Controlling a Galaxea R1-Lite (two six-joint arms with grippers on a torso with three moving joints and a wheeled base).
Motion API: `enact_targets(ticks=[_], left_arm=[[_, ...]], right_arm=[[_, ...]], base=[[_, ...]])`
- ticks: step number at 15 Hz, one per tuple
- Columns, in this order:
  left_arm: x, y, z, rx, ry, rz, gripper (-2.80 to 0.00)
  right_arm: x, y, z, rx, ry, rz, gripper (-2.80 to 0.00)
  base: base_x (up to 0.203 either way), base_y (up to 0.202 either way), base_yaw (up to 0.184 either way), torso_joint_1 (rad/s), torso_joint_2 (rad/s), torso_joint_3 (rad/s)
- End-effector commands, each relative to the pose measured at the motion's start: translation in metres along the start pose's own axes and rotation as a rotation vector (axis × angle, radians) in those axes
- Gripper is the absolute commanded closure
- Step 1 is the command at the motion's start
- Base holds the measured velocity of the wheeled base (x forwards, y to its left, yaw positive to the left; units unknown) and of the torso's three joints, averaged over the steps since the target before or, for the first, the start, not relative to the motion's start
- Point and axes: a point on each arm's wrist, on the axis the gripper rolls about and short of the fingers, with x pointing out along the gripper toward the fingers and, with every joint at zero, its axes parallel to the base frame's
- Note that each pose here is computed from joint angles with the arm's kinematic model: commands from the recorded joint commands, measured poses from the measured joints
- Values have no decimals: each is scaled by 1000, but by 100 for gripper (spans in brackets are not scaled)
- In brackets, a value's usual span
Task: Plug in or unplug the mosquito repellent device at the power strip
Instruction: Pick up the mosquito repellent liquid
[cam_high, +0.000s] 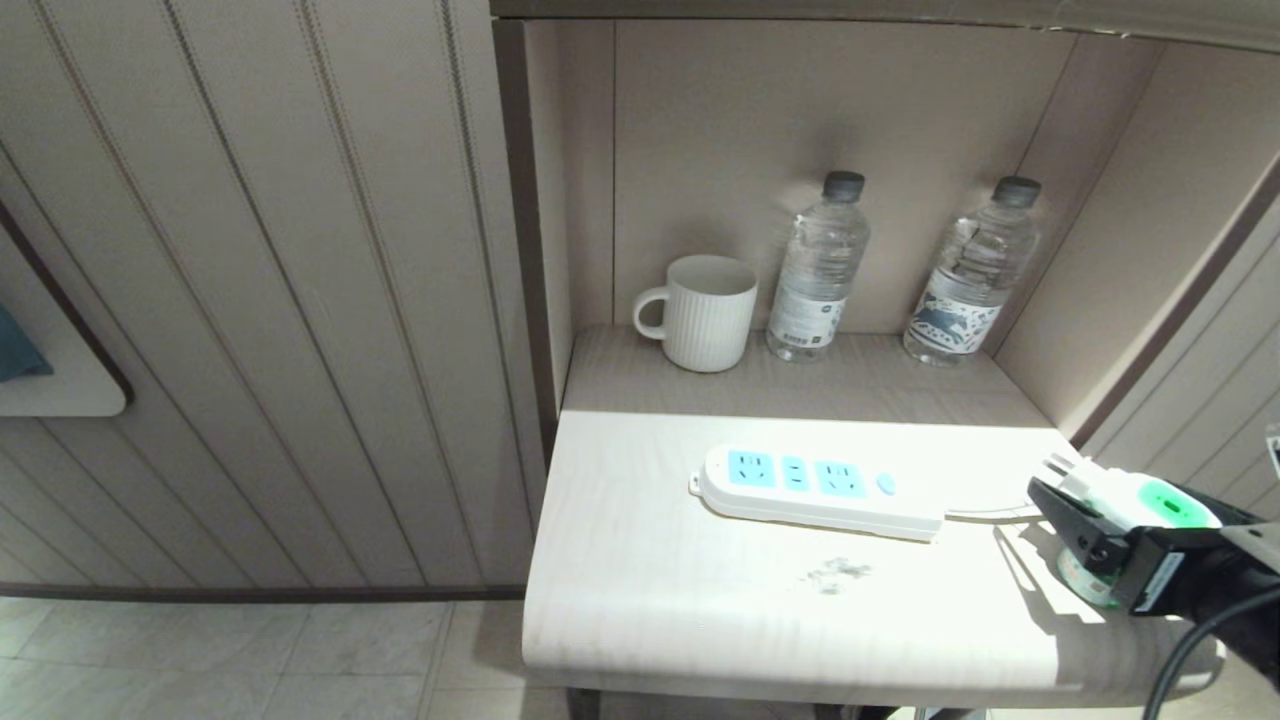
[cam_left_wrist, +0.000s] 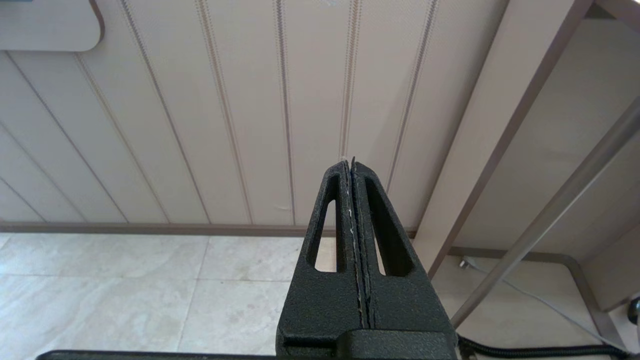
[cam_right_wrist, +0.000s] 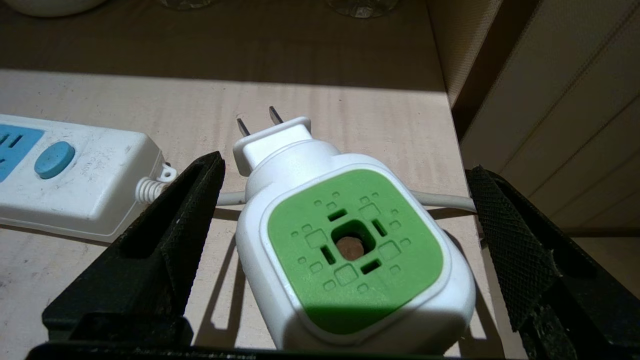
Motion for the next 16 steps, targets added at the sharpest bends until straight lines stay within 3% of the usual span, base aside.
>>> enact_targets(ticks=[1, 6, 9, 16], left_arm=[[0, 0, 0, 0, 0, 0, 0], [0, 0, 0, 0, 0, 1, 0], [0, 0, 0, 0, 0, 1, 0], [0, 0, 0, 0, 0, 1, 0]], right_arm=[[4, -2, -8, -4, 18, 21, -280], [1, -3, -9, -3, 13, 45, -280], [-4, -4, -5, 1, -52, 54, -280], [-18, -7, -4, -87, -91, 55, -280]], base=[[0, 0, 0, 0, 0, 0], [0, 0, 0, 0, 0, 0], [0, 0, 0, 0, 0, 0], [0, 0, 0, 0, 0, 0]])
